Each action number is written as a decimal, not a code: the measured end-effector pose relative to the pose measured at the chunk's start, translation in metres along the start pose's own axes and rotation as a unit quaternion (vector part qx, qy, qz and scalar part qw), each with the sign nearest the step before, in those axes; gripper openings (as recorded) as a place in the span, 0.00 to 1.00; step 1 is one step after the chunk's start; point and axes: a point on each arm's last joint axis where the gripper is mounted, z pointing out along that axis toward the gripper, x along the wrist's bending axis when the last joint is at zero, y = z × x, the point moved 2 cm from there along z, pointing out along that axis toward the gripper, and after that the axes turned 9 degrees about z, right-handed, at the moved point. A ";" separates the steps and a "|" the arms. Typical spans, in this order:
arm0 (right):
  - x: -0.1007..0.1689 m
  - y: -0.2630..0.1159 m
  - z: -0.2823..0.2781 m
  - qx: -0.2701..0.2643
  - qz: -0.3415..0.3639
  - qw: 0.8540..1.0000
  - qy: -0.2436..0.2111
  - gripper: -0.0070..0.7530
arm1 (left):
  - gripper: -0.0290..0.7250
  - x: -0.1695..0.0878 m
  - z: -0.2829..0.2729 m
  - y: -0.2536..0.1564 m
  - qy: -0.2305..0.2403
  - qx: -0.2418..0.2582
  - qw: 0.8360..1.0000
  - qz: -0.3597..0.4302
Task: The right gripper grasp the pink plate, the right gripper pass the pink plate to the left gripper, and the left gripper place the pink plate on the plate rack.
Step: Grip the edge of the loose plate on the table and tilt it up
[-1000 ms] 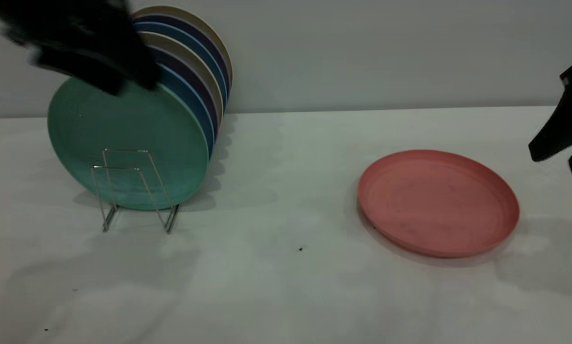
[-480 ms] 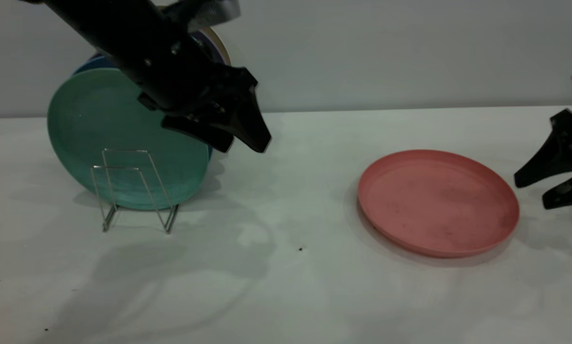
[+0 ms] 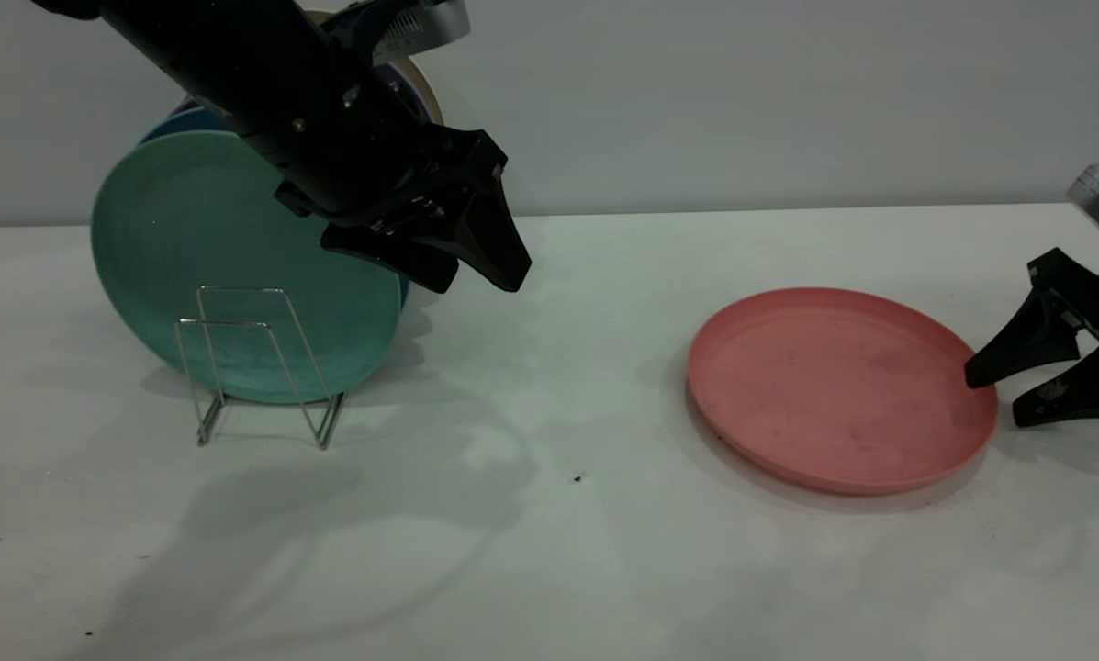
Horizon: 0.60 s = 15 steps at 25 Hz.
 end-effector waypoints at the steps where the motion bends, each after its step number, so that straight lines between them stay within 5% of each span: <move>1: -0.001 -0.001 0.002 0.003 0.001 1.000 0.003 0.67 | 0.81 0.000 0.000 0.000 0.000 0.000 1.000 0.000; 11: 0.010 -0.009 0.023 0.024 -0.027 0.999 0.021 0.63 | 0.81 0.000 0.000 0.000 0.001 -0.001 1.000 0.002; 15: 0.017 -0.011 0.032 0.018 -0.043 0.999 0.004 0.44 | 0.81 0.001 0.000 0.001 0.002 -0.002 1.000 0.002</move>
